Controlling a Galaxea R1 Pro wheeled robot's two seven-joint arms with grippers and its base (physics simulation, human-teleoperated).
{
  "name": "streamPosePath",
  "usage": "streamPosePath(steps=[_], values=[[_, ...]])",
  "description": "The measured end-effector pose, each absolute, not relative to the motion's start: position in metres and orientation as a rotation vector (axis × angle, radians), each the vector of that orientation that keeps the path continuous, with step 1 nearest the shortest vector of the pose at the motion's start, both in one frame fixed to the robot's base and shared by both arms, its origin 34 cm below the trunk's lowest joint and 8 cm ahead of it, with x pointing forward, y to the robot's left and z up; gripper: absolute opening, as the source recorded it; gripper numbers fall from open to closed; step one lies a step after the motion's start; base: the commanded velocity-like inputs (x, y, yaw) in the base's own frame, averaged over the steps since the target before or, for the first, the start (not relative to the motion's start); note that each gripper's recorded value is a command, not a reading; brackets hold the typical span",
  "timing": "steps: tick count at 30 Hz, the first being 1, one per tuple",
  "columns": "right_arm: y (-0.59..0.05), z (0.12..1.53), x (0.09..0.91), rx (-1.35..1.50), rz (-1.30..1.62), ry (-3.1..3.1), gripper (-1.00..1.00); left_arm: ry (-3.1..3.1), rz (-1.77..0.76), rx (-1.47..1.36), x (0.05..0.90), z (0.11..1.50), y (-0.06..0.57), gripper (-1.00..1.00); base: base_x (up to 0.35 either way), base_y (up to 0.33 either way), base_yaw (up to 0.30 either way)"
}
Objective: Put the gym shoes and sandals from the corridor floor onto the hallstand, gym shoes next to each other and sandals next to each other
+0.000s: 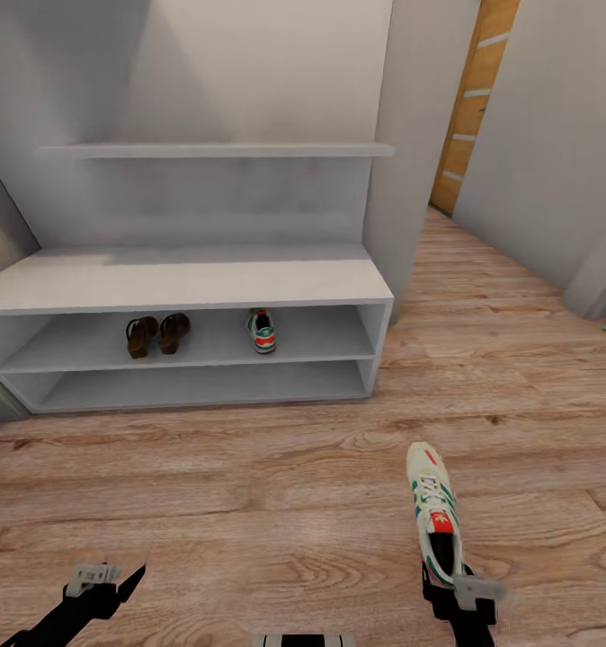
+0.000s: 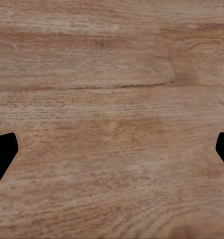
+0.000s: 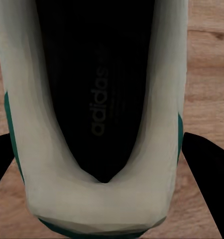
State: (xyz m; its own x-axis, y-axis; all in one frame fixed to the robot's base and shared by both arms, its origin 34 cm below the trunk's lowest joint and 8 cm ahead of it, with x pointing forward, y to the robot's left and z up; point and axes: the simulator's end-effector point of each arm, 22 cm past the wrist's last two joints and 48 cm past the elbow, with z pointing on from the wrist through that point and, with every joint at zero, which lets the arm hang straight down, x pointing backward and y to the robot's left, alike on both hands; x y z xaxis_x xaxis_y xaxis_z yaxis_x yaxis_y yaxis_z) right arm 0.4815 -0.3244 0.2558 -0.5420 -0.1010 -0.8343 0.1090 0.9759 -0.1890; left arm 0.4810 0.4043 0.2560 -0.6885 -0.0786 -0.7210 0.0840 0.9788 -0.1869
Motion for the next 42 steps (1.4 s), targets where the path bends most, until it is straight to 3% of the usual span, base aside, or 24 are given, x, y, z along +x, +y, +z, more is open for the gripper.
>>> streamPosePath(steps=[16,42], values=[[-0.238,0.278,0.569,-0.012,-0.123,2.109,-1.0,2.334,-0.24,-0.007,0.459,0.246,0.41,1.0,0.0,0.0,0.0],[-0.215,0.321,0.669,0.006,-0.093,2.127,-1.0,2.287,-0.216,0.076,0.432,0.243,0.402,1.0,0.0,0.0,0.0]])
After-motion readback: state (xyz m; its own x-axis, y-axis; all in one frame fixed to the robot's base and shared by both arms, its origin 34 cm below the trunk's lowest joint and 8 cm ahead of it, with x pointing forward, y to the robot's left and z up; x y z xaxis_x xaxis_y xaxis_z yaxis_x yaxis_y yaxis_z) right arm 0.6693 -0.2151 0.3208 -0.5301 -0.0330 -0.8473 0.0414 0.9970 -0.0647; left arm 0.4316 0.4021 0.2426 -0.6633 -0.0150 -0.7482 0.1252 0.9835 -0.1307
